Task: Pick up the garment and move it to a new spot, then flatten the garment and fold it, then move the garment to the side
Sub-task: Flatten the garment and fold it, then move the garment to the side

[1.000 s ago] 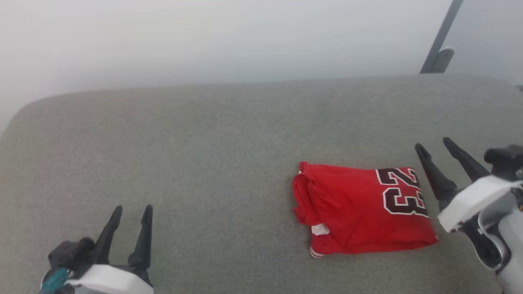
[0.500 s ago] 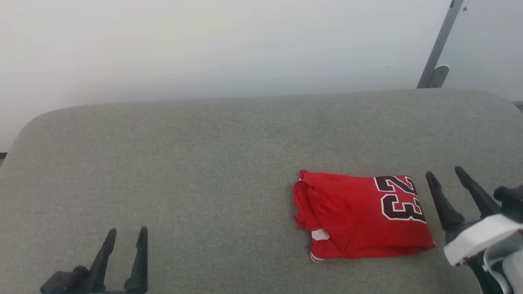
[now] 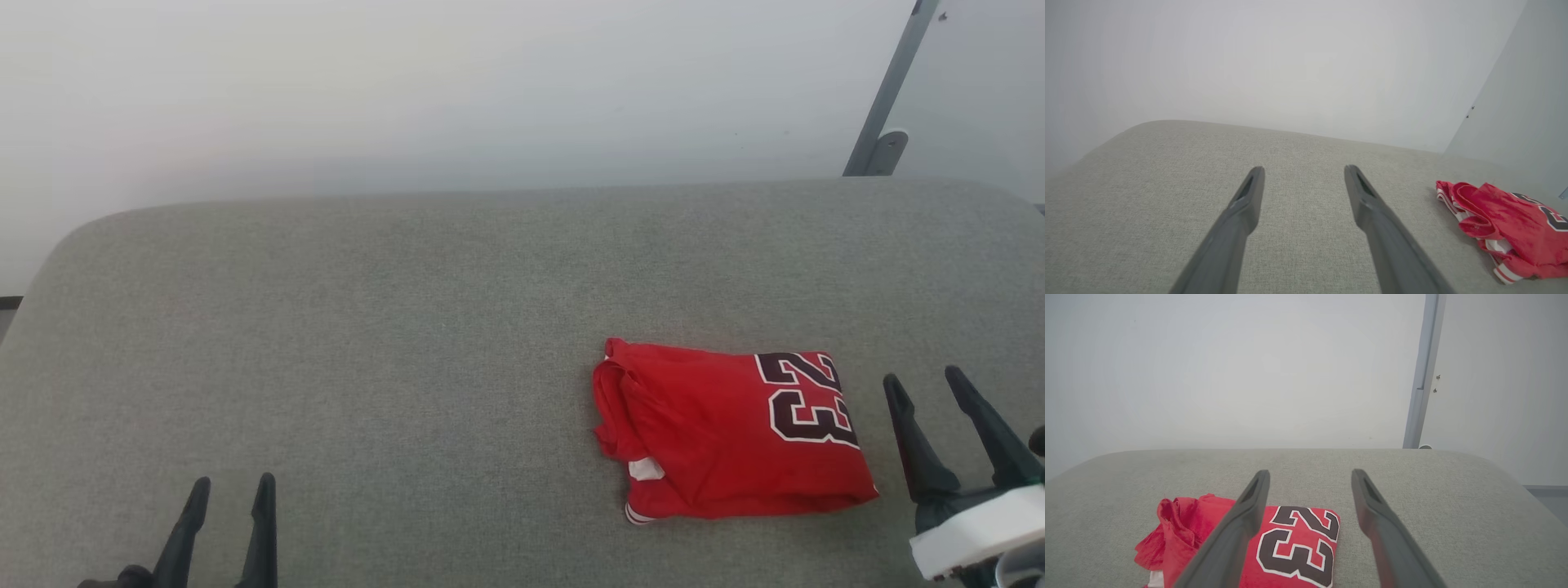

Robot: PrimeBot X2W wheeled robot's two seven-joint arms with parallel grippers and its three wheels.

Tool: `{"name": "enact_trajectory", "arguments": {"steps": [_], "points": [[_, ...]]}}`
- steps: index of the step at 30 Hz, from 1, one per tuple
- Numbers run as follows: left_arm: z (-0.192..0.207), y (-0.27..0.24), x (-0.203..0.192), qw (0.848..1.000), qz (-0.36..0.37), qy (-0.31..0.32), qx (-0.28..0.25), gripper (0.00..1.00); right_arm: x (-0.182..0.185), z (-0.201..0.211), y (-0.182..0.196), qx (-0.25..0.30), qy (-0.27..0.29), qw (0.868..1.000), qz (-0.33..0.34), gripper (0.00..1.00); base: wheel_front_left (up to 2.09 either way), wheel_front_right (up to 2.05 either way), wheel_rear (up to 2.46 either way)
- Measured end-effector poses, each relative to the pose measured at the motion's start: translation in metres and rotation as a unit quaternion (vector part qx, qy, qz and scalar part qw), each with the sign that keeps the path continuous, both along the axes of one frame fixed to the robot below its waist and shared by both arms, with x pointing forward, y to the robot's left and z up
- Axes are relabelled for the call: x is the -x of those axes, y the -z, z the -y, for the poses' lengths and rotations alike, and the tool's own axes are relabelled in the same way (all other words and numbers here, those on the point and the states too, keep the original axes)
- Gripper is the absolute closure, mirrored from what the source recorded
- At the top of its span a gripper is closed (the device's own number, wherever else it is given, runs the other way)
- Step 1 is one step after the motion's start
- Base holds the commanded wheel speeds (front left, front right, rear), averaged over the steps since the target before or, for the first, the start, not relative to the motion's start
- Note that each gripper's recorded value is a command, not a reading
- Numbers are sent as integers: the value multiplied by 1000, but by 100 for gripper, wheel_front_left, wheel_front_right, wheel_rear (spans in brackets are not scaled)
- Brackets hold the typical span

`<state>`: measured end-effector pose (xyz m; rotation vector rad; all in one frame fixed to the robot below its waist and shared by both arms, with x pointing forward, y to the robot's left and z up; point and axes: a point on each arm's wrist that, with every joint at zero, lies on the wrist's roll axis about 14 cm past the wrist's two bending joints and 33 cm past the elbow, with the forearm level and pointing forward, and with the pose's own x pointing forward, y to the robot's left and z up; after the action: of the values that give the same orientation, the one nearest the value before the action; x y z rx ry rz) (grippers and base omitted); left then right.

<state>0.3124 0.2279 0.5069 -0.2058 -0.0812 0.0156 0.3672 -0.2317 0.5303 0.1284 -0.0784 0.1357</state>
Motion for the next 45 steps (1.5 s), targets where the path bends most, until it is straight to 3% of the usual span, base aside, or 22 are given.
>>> {"name": "enact_trajectory", "arguments": {"steps": [13, 18, 21, 24, 27, 32, 36, 42, 43, 44, 45], "points": [[0, -1, -1, 1000, 0, 0, -4, 0, 4, -4, 1, -6, 5, 1000, -15, 0, 0, 0, 0], [4, -5, -9, 1000, 8, 6, -6, 0, -9, 3, 16, 9, 6, 997, -75, 0, 0, 0, 0], [6, -7, -18, 1000, 11, 8, -5, 0, -24, 8, 25, 45, -3, 991, -129, 0, 0, 0, 0], [13, -4, -30, 1000, 6, 20, -5, 0, -36, 13, 45, 78, -16, 973, -215, 0, 0, 0, 0], [17, 0, -42, 1000, 1, 29, -6, 0, -42, 16, 70, 82, -29, 946, -312, 0, 0, 0, 0], [23, 7, -63, 999, -8, 40, -8, 0, -41, 4, 102, 74, -78, 886, -451, 0, 0, 0, 0], [31, 11, -82, 998, -10, 56, -10, 0, -46, 2, 115, 74, -95, 851, -511, 0, 0, 0, 0], [39, 23, -106, 997, -21, 72, -14, 0, -48, -8, 145, 73, -114, 811, -569, 0, 0, 0, 0], [38, 25, -109, 997, -23, 73, -15, 0, -49, -9, 149, 73, -117, 807, -574, 11, 0, 0, 0], [39, 27, -112, 997, -25, 75, -16, 0, -49, -11, 152, 72, -120, 804, -578, 51, 0, 0, 0], [40, 29, -115, 997, -27, 77, -17, 0, -50, -12, 155, 72, -122, 802, -580, 71, 0, 0, 0]]}}
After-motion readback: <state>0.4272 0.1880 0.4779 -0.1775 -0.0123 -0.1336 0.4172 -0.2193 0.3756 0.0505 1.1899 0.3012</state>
